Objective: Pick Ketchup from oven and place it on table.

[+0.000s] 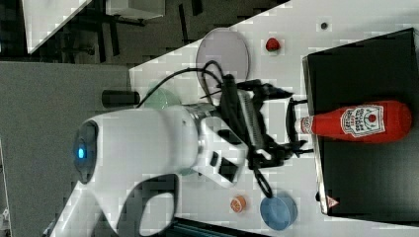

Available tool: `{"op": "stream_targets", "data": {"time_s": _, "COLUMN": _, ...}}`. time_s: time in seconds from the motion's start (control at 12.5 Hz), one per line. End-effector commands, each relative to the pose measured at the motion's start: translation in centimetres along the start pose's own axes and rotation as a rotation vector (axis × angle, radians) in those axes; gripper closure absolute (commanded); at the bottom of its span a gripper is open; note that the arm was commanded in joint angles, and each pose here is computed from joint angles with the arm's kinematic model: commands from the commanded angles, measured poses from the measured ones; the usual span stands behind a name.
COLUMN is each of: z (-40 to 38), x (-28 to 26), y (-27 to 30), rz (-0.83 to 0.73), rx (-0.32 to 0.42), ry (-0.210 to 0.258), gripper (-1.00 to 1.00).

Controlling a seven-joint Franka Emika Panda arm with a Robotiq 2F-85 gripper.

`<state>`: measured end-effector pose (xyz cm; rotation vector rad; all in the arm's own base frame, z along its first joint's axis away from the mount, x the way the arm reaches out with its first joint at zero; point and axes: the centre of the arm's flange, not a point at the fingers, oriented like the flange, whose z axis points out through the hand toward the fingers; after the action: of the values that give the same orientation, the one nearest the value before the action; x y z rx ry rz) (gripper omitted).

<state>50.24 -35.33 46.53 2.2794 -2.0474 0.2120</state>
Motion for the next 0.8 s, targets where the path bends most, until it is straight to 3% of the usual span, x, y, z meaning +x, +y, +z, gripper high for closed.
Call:
{"op": "stream_targets", "data": {"time_s": 0.08, "z": 1.5, "x": 4.4, "y": 2.8, "rz": 0.051, "rx": -0.027, "ry": 0.039, "gripper": -1.00}}
{"op": "stream_targets", "data": {"time_s": 0.32, "z": 4.4, "x": 5.5, "y": 3.8, "rz": 0.146, "rx": -0.009, "ry": -0.035, "gripper": -1.00}}
{"op": "stream_targets", "data": {"time_s": 0.64, "z": 7.7, "x": 5.7, "y": 3.7, "rz": 0.181, "rx": -0.026, "ry": -0.064, "gripper": -1.00}}
{"op": "stream_targets", "data": {"time_s": 0.8, "z": 9.3, "x": 5.6, "y": 3.3, "rz": 0.181, "rx": -0.034, "ry": -0.054, "gripper": -1.00}}
